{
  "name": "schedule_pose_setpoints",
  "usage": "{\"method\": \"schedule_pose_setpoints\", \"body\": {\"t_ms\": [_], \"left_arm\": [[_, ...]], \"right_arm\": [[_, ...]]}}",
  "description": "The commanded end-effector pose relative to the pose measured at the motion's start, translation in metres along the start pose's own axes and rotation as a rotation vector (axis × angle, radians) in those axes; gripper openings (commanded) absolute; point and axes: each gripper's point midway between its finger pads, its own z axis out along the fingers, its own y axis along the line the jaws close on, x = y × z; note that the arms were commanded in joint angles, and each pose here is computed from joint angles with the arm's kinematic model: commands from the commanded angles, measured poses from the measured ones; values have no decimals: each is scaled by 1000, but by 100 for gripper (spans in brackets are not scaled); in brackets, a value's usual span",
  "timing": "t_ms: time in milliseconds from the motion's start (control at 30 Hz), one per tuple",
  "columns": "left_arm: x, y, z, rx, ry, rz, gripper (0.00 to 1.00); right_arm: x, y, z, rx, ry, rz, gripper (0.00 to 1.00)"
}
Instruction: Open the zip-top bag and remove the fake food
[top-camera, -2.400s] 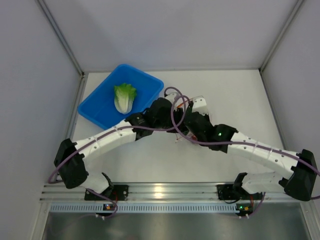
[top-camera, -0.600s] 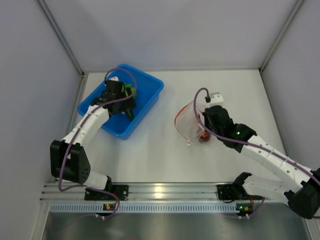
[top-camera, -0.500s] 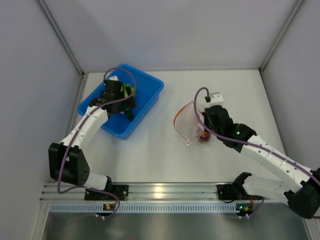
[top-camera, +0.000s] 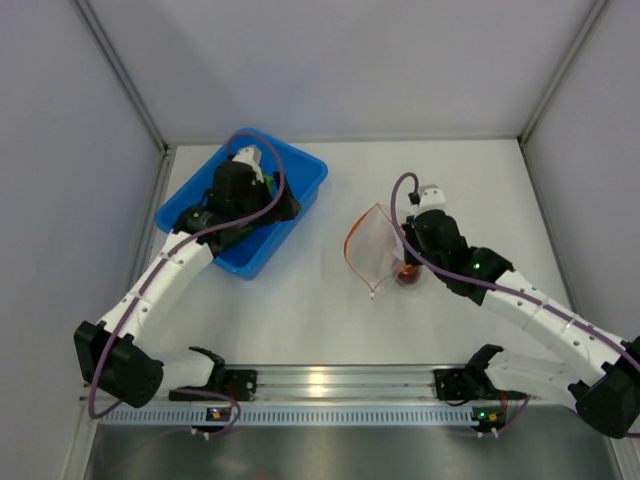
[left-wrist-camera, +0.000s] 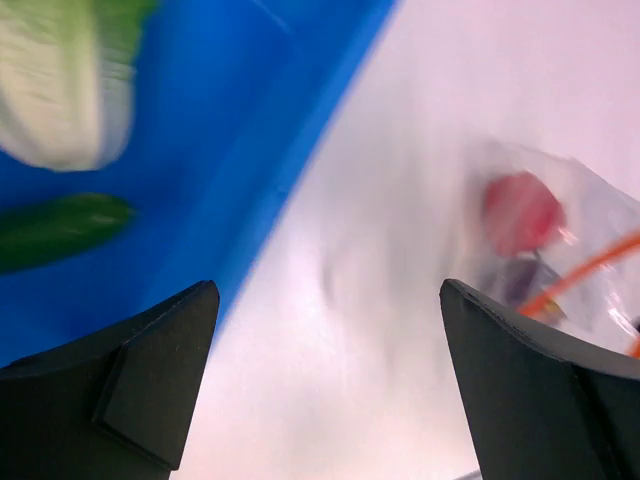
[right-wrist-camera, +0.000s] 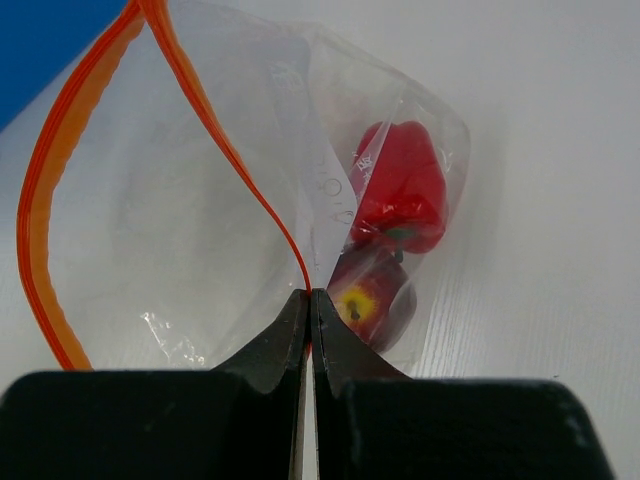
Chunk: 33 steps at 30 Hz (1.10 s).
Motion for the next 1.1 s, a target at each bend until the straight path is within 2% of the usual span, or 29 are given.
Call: {"method": "schedule_pose_setpoints", "body": {"t_ms": [0, 133, 300, 500, 767, 800, 867, 1067], "left_arm": [[-6, -82, -35, 211, -65, 59, 98], [20, -138, -54, 359, -41, 72, 98], [44, -190, -67, 525, -18, 34, 98], [73, -218, -63, 583, 38, 64, 92], [90, -227, -51, 583, 67, 125, 70], [91, -228, -53, 584, 64, 131, 63], [93, -225, -54, 580, 62, 159, 57], [96, -202, -43, 451, 38, 202, 52]], "right_arm": [[-23, 8, -8, -46, -67, 73, 0], [-25, 12, -10, -62, -67, 116, 0], [-29, 21, -16, -106, -52, 151, 0], [-51, 42, -36, -241, -106, 235, 0], [-84, 78, -57, -430, -135, 298, 0], [-89, 80, -59, -435, -142, 306, 0], [-92, 81, -59, -435, -146, 318, 0], [-104, 79, -61, -419, -167, 340, 0]]}}
